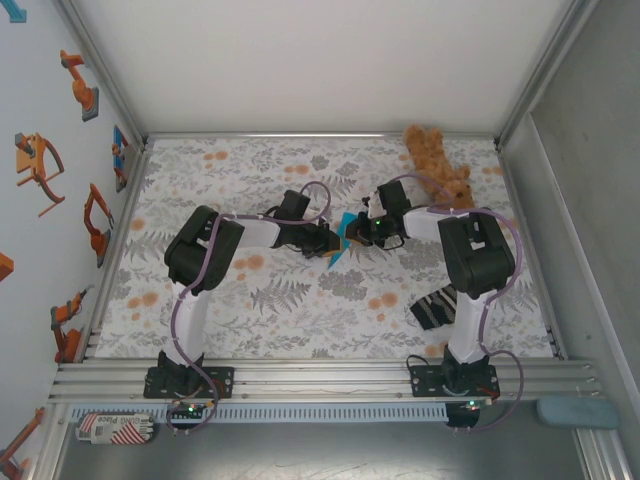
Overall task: Fold a paper plane with a square sheet of paper (pick it up from the middle)
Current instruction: Fold the wing for the fifth time at the center of the table.
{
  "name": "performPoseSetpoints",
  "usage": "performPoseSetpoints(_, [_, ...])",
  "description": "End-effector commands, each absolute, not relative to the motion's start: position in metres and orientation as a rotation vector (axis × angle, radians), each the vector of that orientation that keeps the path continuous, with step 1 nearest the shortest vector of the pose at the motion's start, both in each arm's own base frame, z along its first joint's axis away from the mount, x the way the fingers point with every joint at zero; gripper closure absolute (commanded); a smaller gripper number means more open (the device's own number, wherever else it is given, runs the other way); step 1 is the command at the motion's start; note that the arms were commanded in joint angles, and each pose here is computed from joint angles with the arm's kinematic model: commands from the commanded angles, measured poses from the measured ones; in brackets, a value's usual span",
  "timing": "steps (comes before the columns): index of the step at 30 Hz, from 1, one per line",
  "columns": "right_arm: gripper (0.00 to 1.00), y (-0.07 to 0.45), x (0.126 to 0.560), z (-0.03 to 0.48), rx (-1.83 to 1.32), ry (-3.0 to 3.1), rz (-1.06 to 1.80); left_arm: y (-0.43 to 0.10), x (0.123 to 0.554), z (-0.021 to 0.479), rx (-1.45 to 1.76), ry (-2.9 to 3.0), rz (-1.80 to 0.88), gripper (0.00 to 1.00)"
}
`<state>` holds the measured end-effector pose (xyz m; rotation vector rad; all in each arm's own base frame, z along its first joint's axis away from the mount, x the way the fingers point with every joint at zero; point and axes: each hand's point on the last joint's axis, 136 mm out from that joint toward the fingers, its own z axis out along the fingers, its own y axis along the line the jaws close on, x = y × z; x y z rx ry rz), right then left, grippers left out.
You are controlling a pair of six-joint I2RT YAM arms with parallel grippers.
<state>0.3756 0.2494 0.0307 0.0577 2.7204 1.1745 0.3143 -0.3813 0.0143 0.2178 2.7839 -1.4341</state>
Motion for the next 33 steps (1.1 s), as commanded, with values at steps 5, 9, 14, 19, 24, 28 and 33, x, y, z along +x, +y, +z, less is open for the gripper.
performPoseSetpoints(5, [0.87, 0.244, 0.379, 0.024, 0.065, 2.76, 1.1, -0.346, 0.273, -0.072, 0.07, 3.091, -1.141, 0.89])
performPoseSetpoints(9, [0.87, 0.242, 0.378, 0.022, 0.073, 2.77, 1.086, -0.346, 0.272, -0.074, 0.067, 3.095, -1.139, 0.89])
performPoseSetpoints(14, [0.87, 0.245, 0.377, 0.02, 0.066, 2.775, 1.1, -0.346, 0.272, -0.074, 0.068, 3.097, -1.137, 0.89])
performPoseSetpoints(19, [0.87, 0.245, 0.377, 0.02, 0.064, 2.78, 1.099, -0.345, 0.272, -0.074, 0.065, 3.101, -1.134, 0.89])
performPoseSetpoints(24, [0.87, 0.245, 0.376, 0.017, 0.067, 2.791, 1.096, -0.345, 0.272, -0.074, 0.065, 3.1, -1.135, 0.89])
performPoseSetpoints(28, [0.87, 0.246, 0.376, 0.016, 0.057, 2.796, 1.096, -0.345, 0.272, -0.075, 0.065, 3.102, -1.134, 0.89])
performPoseSetpoints(33, [0.86, 0.252, 0.377, 0.026, 0.018, 2.775, 1.125, -0.343, 0.269, -0.079, 0.065, 3.116, -1.123, 0.89])
